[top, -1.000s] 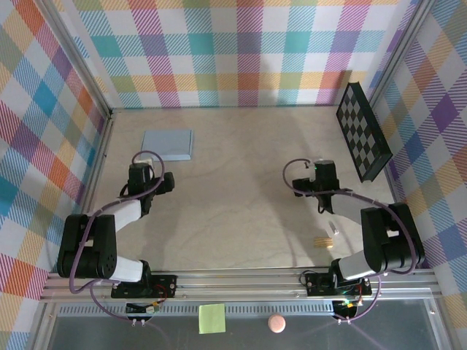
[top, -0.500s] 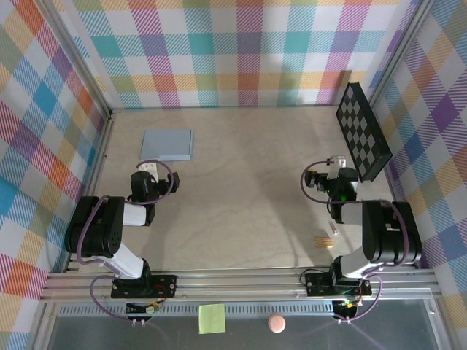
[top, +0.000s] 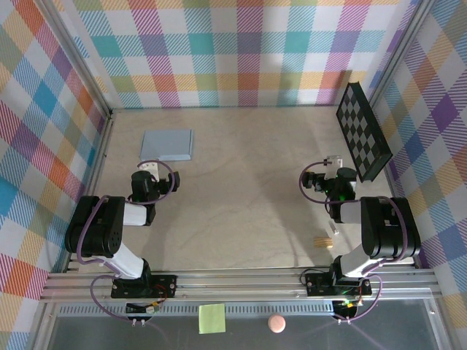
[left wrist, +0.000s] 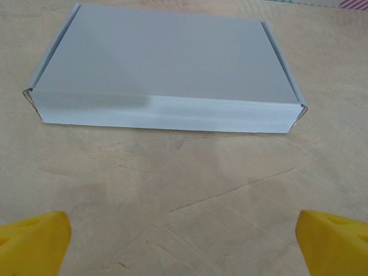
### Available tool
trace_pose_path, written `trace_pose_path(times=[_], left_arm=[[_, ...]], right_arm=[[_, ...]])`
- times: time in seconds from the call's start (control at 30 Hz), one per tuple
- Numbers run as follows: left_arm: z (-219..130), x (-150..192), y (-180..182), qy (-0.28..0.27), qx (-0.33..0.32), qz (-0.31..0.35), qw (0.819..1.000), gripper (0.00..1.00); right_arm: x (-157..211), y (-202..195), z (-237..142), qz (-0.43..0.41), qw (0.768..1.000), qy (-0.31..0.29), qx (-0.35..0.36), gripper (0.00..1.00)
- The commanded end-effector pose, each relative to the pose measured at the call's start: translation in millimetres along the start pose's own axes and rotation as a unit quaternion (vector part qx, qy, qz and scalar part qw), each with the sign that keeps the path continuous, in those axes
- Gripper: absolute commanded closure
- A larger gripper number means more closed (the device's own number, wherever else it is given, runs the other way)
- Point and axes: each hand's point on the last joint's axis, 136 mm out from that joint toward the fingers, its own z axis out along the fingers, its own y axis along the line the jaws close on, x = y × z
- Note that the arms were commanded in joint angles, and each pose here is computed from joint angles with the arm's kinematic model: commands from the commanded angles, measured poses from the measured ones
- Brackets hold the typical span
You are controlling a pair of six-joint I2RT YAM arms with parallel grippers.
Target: Fold the paper box
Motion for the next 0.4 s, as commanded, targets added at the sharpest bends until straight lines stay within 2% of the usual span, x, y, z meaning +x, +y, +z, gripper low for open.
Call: trace_pose_path(times=[0.0,0.37], left_arm=[[1.7,-13.7,-5.2,-0.022,0.005,0.011,1.0,0.0],[1.5,-14.3,-5.0,-0.023,0.004,0.011,1.0,0.0]], right_arm=[[-19.4,4.8,1.5,-0.002,1.0,-0.029,-0.012,0.01],[-18.8,6.5,1.6,-0.007,1.0,-0.028,-0.009,0.01]])
